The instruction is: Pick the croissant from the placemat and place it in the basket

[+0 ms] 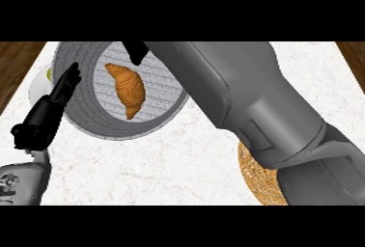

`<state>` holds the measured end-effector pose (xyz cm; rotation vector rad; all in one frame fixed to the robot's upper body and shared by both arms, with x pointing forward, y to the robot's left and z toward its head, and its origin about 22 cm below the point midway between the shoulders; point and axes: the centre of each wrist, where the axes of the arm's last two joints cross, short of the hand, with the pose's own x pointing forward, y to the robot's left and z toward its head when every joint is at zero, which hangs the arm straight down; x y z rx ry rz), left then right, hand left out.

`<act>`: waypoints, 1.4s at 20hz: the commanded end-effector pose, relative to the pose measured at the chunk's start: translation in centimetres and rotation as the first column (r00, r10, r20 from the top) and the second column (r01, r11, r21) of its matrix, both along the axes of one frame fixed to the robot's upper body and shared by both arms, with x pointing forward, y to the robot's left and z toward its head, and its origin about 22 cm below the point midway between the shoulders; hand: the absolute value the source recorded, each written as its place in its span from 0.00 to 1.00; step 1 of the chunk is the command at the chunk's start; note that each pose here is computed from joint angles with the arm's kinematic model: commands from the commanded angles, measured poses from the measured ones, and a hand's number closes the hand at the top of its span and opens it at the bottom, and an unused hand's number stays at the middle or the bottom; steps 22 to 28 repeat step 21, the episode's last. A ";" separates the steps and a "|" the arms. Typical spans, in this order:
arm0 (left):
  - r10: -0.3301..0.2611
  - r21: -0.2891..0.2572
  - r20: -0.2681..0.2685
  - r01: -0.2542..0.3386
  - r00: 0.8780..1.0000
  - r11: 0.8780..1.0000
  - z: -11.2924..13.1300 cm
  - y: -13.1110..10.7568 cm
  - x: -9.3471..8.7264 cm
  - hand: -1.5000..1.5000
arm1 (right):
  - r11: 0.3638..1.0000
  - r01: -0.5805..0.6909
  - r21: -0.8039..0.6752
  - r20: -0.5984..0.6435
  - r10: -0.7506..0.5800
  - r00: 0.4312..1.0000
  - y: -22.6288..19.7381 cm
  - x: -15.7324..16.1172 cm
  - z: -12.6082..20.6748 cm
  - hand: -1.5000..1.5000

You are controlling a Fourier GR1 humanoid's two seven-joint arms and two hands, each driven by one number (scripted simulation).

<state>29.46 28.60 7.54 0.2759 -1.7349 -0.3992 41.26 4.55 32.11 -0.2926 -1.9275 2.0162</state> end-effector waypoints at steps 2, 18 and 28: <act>-0.007 0.000 -0.001 0.007 1.000 1.000 -0.3 0.9 0.0 0.50 | 0.999 -0.031 0.026 -0.093 0.033 0.995 0.1 -0.1 0.5 0.00; -0.034 0.006 0.004 0.034 0.999 0.999 -0.4 -0.1 0.9 0.50 | 0.687 0.355 0.634 -0.494 0.006 0.870 -8.6 4.1 2.7 0.00; -0.064 -0.001 0.027 0.064 0.998 0.998 0.2 -1.7 0.7 0.50 | 0.617 0.403 0.676 -0.500 -0.018 0.866 -12.5 5.0 3.5 0.00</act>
